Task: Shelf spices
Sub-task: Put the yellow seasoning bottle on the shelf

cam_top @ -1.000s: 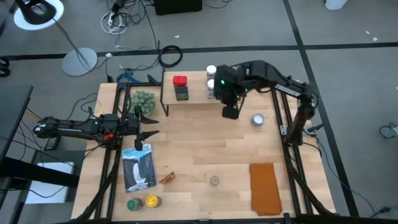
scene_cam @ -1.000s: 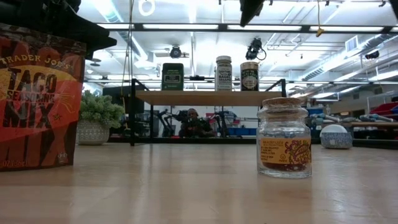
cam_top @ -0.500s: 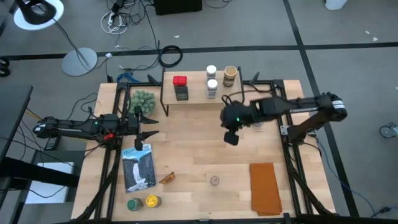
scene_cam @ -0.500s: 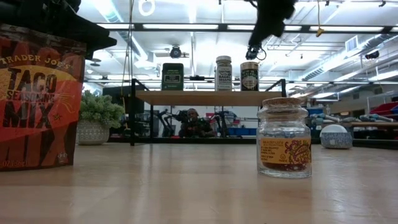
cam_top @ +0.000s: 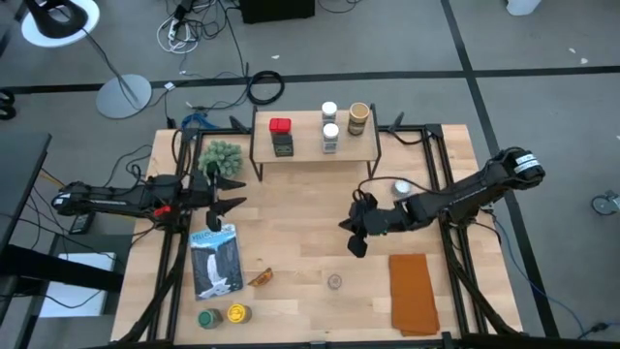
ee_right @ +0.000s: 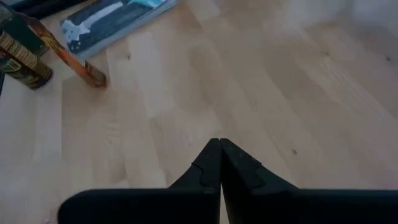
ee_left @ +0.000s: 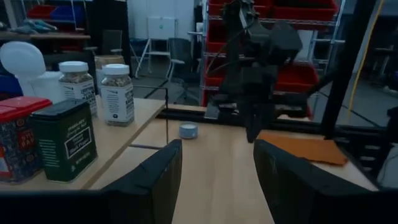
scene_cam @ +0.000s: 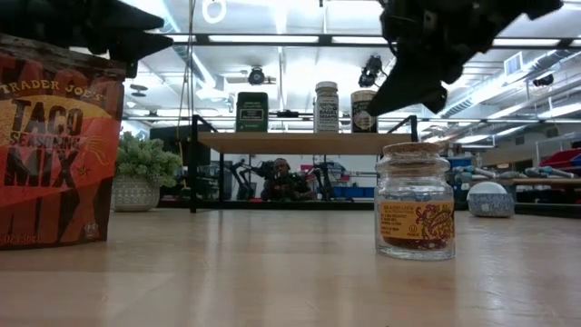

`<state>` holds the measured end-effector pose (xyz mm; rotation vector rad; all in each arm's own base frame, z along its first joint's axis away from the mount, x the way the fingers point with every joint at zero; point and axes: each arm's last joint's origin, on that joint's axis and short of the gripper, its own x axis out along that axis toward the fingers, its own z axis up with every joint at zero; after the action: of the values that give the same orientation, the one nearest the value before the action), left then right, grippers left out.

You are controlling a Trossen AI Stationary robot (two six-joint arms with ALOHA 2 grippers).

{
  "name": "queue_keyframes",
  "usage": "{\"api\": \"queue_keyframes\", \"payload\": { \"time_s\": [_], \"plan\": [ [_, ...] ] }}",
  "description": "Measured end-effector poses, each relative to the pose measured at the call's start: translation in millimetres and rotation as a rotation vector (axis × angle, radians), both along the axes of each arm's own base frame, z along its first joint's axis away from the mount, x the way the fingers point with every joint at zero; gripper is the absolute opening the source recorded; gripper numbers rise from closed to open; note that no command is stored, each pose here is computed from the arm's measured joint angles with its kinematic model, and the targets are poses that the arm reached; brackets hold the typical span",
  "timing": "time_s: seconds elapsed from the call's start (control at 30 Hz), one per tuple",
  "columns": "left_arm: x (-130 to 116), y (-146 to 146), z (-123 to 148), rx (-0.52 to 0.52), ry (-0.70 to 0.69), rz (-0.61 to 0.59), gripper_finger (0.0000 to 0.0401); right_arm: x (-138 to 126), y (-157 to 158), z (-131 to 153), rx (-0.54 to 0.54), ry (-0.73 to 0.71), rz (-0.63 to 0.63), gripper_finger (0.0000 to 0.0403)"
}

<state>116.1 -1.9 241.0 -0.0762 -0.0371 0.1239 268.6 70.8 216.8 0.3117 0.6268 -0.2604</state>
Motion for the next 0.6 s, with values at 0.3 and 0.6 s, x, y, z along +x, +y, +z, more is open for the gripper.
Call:
{"api": "queue_keyframes", "payload": {
  "time_s": [0.3,0.6],
  "plan": [
    [9,-17,25,-0.091,0.21,-0.098,0.0188,-16,30,-14,0.036,-0.051,-0.063,0.0001],
    [37,-52,57,-0.14,0.525,-0.096,0.0177,-20,55,-18,0.046,-0.106,-0.047,0.0002]
  ]
}}
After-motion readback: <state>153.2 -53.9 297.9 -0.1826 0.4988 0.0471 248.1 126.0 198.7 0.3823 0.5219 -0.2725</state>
